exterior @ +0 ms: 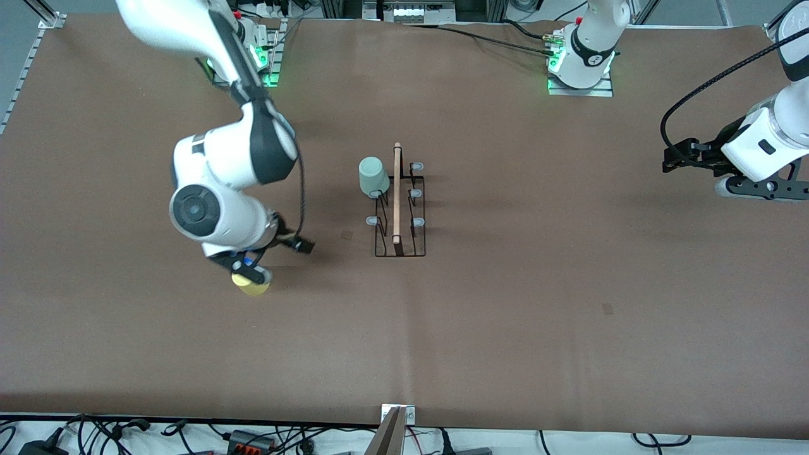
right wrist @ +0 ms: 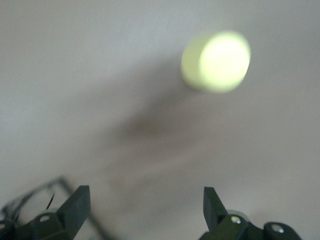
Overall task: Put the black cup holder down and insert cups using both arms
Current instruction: 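Reach the yellow cup with the right gripper and grasp it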
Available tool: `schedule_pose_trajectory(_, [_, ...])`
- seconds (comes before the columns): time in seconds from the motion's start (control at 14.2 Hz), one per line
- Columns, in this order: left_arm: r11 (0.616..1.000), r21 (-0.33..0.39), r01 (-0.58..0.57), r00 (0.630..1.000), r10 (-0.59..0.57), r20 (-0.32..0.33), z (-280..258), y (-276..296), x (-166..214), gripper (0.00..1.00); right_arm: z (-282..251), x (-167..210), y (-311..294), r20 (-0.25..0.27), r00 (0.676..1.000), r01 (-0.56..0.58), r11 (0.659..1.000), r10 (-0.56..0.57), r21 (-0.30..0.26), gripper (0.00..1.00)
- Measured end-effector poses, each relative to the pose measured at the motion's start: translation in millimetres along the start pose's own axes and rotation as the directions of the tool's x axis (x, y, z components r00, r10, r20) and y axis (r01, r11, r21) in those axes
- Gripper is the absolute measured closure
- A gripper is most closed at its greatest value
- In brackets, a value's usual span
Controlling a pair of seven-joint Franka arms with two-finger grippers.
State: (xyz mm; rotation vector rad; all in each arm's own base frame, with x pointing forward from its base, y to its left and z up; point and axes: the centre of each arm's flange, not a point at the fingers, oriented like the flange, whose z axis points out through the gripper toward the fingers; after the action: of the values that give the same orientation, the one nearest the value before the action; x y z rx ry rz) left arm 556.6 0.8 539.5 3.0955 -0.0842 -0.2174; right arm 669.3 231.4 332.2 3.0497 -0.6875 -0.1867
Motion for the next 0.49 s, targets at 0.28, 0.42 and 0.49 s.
schedule_pose_trajectory(0.28, [1.000, -0.013, 0.015, 1.000, -0.015, -0.015, -1, -5, 2, 0.00, 51, 67, 45, -0.052, 0.987, 0.151, 0.988, -0.152, -0.021, 0.00])
schedule_pose_trajectory(0.42, [1.000, -0.015, 0.021, 1.000, -0.021, -0.014, -1, -8, 3, 0.00, 64, 81, 55, -0.051, 0.977, 0.206, 0.978, -0.207, -0.030, 0.00])
schedule_pose_trajectory(0.49, [1.000, -0.015, 0.022, 1.000, -0.023, -0.013, 0, -10, 3, 0.00, 66, 84, 55, -0.051, 0.973, 0.225, 0.974, -0.226, -0.032, 0.00])
